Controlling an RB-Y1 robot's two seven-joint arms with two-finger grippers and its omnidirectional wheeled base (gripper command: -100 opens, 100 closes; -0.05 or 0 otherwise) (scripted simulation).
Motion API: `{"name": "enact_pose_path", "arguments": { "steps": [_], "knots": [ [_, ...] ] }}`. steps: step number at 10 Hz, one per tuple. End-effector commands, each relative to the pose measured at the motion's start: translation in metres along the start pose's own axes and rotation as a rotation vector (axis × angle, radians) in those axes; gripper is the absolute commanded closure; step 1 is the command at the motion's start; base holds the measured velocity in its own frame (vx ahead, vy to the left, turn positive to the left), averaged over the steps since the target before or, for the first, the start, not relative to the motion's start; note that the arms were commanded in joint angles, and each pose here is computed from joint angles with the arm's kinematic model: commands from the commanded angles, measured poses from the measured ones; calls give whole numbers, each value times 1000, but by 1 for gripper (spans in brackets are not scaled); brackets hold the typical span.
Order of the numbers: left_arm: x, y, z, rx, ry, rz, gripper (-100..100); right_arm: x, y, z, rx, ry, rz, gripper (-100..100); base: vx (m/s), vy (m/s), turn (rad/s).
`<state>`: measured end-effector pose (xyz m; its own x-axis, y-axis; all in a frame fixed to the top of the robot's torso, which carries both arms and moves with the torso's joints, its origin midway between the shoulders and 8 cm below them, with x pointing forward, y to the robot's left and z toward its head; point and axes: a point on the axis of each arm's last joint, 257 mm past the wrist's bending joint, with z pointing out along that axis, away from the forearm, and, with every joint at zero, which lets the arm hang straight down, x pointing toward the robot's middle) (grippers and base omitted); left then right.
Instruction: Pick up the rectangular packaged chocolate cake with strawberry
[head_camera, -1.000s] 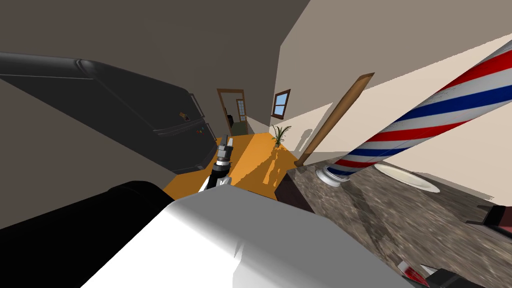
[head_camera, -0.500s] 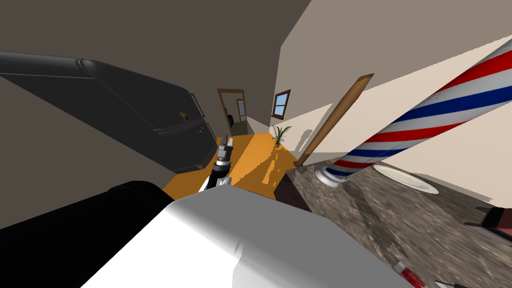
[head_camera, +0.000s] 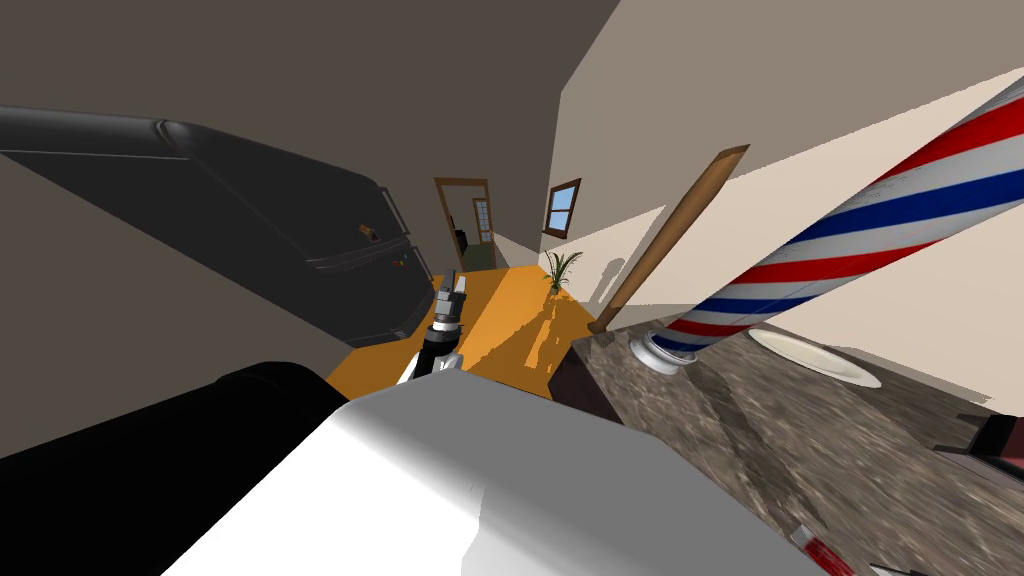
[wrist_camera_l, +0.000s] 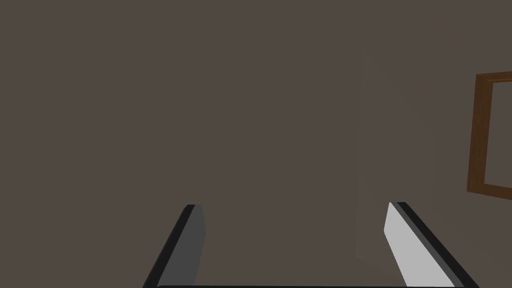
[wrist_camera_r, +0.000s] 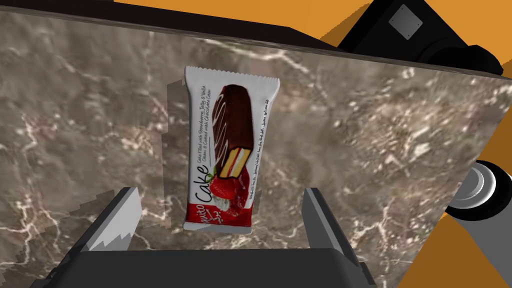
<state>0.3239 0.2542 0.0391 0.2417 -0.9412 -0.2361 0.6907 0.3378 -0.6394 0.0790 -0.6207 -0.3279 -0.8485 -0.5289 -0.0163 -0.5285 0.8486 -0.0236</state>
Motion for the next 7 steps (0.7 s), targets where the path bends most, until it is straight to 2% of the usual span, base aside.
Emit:
{"name": "enact_pose_path", "arguments": {
  "steps": [1,4,7],
  "knots": [
    [0,0,0,0,0,0,0,-3,8,6,0,0,-3,-100,17,-36,-16],
    [0,0,0,0,0,0,0,-7,16,11,0,0,-6,-100,13,-46,-4],
    [0,0,0,0,0,0,0,-13,33,20,-1,1,-9,-100,-4,-4,13]
  ]
}}
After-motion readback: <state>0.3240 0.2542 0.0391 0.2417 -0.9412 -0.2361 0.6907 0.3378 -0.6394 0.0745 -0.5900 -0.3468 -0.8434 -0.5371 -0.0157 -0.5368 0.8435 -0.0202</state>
